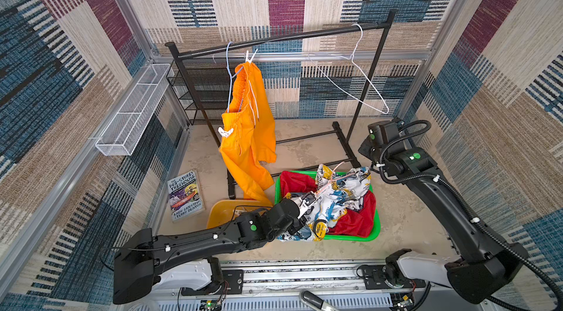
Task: Remove the clothespins securing shorts to the hanger
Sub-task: Place the hanger in the basket.
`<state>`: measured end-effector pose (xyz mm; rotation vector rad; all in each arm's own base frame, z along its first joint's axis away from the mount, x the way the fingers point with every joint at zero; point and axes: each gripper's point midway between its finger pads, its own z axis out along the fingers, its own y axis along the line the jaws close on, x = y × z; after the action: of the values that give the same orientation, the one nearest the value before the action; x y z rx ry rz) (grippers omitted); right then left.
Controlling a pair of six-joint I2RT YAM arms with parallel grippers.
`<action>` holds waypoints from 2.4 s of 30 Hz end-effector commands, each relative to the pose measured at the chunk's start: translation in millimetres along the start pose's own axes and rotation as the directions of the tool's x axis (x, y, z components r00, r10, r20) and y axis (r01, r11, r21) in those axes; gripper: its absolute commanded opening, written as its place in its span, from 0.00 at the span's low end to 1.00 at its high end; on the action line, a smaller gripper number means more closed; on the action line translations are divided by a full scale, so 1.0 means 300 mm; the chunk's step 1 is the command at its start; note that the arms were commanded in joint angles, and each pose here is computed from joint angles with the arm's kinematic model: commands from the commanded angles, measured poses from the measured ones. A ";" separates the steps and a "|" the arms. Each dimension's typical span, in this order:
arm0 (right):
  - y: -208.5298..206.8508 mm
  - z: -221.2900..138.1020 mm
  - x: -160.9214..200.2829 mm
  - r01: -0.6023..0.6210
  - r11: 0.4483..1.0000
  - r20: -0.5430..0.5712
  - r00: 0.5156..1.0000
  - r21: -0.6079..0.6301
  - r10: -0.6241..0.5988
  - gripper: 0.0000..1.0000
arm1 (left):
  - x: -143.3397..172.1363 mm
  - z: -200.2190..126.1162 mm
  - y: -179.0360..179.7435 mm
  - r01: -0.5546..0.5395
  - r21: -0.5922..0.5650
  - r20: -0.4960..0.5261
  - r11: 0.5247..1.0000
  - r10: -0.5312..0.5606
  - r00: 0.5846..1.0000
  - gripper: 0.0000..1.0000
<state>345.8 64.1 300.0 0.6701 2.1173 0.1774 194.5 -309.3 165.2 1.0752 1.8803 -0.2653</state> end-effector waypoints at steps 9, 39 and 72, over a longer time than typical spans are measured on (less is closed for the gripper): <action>0.176 -0.132 -0.146 0.072 0.952 0.167 0.986 -0.299 -0.022 0.08 | 0.009 0.003 -0.003 -0.004 0.002 -0.033 1.000 0.004 0.999 0.18; 0.416 -0.188 0.090 0.220 0.791 0.111 0.975 -0.571 -0.190 0.09 | 0.095 -0.198 0.140 0.243 -0.096 -0.053 0.965 -0.248 0.967 0.82; 0.671 -0.280 0.638 0.419 0.556 0.125 0.863 -0.718 -0.489 0.09 | 0.145 -0.353 0.410 0.562 -0.232 -0.173 0.794 -0.602 0.779 0.88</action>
<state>272.2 329.7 279.4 -0.3718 2.0435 0.7105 217.8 -153.2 224.2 0.4232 2.3193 -0.2836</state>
